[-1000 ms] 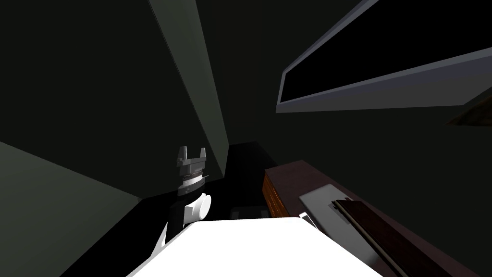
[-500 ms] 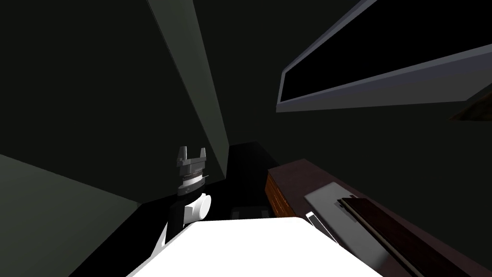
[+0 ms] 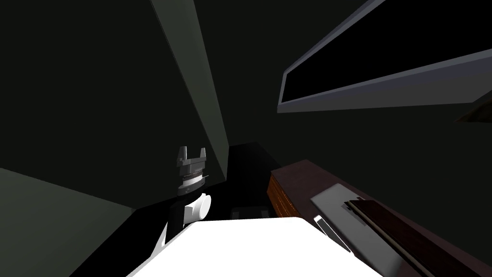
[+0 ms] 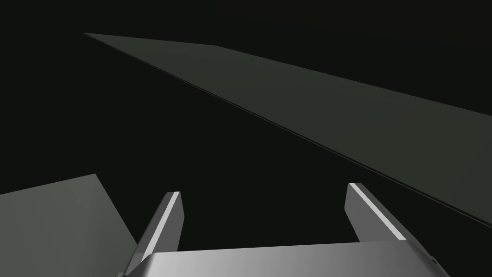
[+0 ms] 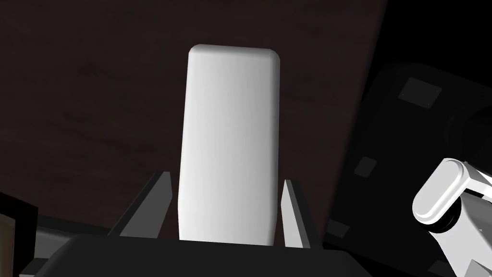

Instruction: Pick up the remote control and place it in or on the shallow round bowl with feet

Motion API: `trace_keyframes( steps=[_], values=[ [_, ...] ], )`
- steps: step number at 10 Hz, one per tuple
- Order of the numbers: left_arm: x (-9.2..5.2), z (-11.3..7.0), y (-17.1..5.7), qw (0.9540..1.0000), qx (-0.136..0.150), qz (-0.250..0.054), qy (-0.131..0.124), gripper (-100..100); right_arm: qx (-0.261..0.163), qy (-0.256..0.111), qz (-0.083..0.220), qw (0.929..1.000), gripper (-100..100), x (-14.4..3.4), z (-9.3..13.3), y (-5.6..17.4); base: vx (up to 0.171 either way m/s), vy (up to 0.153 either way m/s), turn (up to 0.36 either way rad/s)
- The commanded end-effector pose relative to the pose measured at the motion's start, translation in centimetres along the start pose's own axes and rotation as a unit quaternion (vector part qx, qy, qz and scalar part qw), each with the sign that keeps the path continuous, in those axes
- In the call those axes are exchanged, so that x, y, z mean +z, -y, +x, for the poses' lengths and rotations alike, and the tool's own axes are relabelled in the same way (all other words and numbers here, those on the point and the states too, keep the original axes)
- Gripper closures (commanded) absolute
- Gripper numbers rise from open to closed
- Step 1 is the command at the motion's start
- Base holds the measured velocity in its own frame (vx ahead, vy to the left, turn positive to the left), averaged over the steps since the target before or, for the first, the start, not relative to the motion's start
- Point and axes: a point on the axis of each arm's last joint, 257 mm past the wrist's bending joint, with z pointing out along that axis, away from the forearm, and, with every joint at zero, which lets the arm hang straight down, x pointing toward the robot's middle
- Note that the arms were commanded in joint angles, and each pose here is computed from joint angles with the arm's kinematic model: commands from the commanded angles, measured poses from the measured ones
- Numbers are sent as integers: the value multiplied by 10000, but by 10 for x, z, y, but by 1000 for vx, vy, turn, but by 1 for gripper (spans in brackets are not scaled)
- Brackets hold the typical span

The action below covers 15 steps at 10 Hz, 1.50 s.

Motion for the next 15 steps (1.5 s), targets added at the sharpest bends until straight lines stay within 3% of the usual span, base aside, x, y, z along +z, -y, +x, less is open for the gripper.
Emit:
trace_keyframes(
  steps=[1, 6, 10, 15],
  values=[
    [0, 0, 0, 10000, 0, 0, 0, 0, -22, 61, 38, 10000, 100, -8, -9, 12, 93, 71, -43],
    [0, 0, 0, 10000, 0, 0, 0, 0, -94, 79, 105, 9999, 100, -36, -26, 44, 32, 56, -37],
    [0, 0, 0, 10000, 0, 1, -1, 0, -170, 182, -50, 9997, 100, -38, -38, 35, -171, -64, -72],
    [0, 0, 0, 10000, 1, 1, -1, 0, -341, 406, -319, 9981, 100, -31, -58, 9, -172, -137, -70]
  ],
)
